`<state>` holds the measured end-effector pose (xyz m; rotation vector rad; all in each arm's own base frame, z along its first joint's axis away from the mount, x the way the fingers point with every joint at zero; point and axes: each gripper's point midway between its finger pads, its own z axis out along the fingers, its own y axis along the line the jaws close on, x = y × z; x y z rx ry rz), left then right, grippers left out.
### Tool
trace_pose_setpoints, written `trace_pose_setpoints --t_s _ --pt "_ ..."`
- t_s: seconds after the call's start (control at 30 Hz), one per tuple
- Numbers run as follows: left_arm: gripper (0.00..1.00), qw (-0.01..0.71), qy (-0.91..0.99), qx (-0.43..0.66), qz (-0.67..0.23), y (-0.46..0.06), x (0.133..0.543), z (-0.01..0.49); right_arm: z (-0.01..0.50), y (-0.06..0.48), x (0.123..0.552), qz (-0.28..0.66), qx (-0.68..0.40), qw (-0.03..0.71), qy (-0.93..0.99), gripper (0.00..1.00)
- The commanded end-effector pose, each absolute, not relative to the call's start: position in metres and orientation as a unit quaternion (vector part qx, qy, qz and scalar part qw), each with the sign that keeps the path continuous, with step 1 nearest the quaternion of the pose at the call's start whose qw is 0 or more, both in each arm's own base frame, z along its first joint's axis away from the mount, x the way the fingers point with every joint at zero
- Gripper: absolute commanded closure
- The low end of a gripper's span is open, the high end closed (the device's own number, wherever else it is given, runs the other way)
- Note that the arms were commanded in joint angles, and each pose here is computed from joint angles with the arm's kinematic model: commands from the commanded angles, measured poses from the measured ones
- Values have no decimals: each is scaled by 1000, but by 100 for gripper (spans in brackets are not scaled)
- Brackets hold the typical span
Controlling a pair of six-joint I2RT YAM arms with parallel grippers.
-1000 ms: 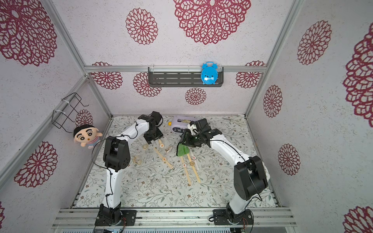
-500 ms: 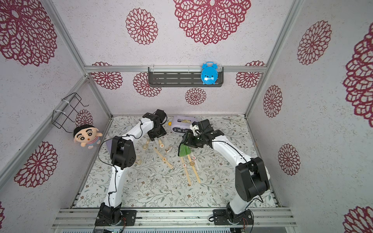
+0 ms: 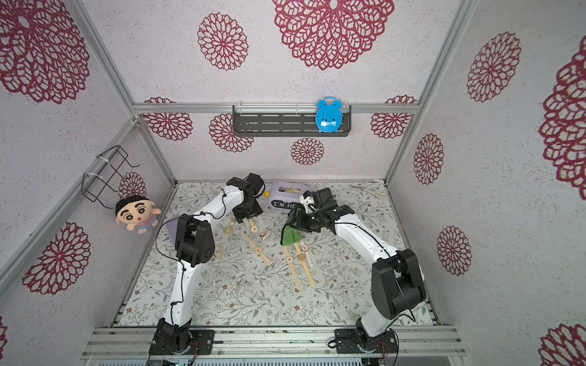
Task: Wipe the watch dial
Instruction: Pick up the watch at the center of the board.
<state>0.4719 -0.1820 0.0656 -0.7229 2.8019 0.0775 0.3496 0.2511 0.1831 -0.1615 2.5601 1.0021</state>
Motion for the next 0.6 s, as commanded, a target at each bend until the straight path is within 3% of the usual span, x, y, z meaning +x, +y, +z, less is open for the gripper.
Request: trace_pose_setpoints --t_s 0.0,0.23,0.57 --pt "32 130 960 -247 9 -201 458 87 214 252 349 380 -76 228 893 100" --pt "35 99 954 -282 1 -213 447 60 215 252 348 382 -76 228 892 100" --pt "37 128 950 -284 17 -199 461 56 212 247 342 378 -76 226 895 100"
